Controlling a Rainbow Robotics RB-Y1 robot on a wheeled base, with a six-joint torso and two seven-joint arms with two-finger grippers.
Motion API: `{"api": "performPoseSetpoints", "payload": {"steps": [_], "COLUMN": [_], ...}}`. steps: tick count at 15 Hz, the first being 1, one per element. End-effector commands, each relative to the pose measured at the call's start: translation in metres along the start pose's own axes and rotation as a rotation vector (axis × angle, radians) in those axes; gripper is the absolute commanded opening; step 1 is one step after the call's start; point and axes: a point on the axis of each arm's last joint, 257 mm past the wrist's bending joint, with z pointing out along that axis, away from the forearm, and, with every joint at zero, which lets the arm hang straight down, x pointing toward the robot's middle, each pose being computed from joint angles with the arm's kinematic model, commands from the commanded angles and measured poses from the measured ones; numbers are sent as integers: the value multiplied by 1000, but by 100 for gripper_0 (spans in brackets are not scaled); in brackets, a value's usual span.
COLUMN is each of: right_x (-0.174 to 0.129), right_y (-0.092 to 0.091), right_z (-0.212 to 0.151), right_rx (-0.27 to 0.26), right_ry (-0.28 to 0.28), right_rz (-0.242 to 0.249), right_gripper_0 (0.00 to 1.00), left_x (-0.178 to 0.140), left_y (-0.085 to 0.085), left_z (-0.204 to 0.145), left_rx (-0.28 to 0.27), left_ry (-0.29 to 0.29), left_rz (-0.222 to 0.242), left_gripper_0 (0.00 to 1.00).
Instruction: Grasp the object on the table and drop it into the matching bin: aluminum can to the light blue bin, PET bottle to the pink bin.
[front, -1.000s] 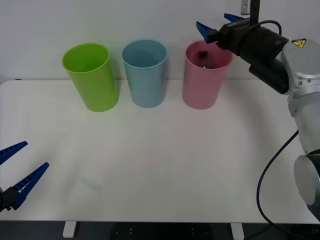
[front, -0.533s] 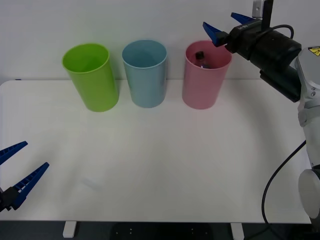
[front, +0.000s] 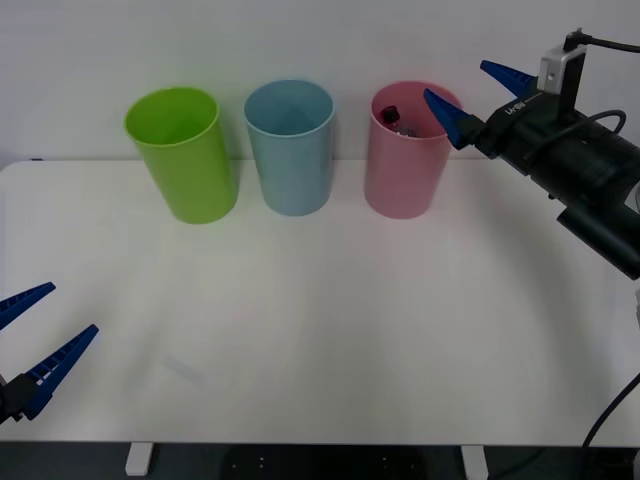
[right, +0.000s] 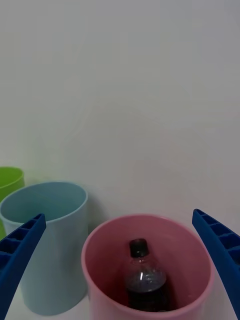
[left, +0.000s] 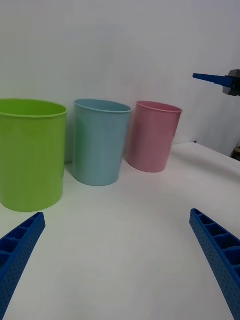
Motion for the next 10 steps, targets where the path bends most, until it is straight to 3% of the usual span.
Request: {"api": "performPoseSetpoints", "payload": {"steps": [1,7,10], "right_x": [11,51,68], "right_y": [11,16,23], "right_z": [-31,-92,-120], "right_rx": [-19,-44,-83], "right_ry": [13,78,114], "right_rz": [-12,-152,-149], "right_gripper_0": [100,100,100], "left_x": [0,0,0], "left_y": [0,0,0], "left_z": [0,0,0], "left_rx": [0,0,0], "left_ry": [0,0,0], "left_rz": [0,0,0], "left_gripper_0": [100,100,100]}}
